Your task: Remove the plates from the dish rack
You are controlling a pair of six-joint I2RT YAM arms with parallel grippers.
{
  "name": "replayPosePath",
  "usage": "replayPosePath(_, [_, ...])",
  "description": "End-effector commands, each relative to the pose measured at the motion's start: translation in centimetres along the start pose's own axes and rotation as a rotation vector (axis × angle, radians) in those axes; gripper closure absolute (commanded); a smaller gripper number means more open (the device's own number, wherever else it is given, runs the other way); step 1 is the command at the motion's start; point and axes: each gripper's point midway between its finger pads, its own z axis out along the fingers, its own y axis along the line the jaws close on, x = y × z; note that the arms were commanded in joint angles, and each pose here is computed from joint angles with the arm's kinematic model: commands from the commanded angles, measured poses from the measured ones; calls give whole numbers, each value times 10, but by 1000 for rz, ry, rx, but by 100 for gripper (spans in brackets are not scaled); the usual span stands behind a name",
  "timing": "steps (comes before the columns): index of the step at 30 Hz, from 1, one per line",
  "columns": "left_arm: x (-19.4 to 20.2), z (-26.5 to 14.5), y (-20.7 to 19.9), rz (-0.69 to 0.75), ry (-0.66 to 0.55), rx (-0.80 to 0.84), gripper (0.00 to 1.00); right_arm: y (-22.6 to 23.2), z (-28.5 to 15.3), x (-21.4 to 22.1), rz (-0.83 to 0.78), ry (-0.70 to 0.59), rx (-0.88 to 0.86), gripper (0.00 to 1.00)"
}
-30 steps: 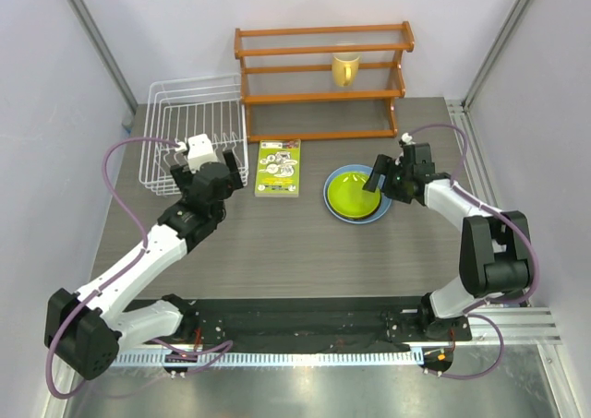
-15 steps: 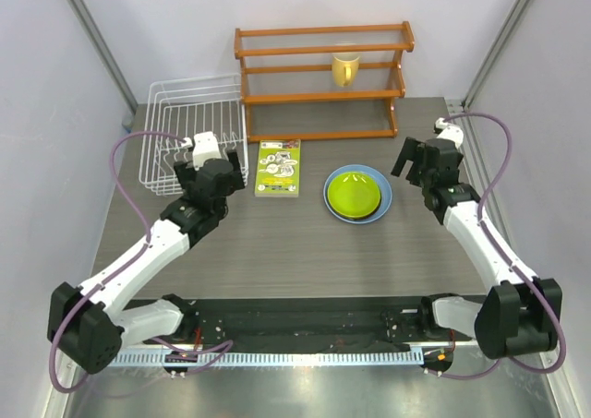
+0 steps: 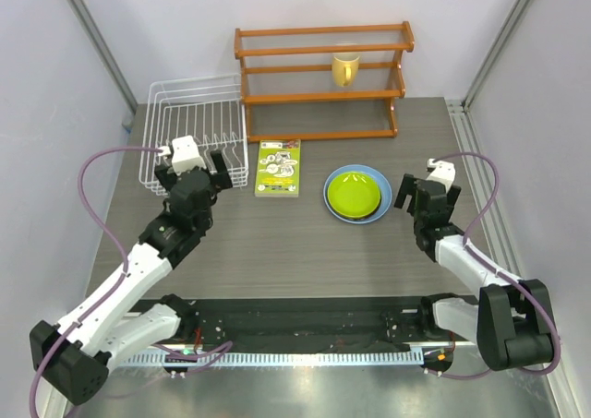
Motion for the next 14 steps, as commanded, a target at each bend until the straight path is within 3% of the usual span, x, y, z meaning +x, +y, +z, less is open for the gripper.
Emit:
replayPosePath(1, [-12, -1, 8, -24, -67, -33, 1, -4, 2, -44, 4, -185, 45, 0])
replayPosePath(14, [-4, 5, 16, 22, -49, -104, 0, -12, 2, -46, 12, -224, 84, 0])
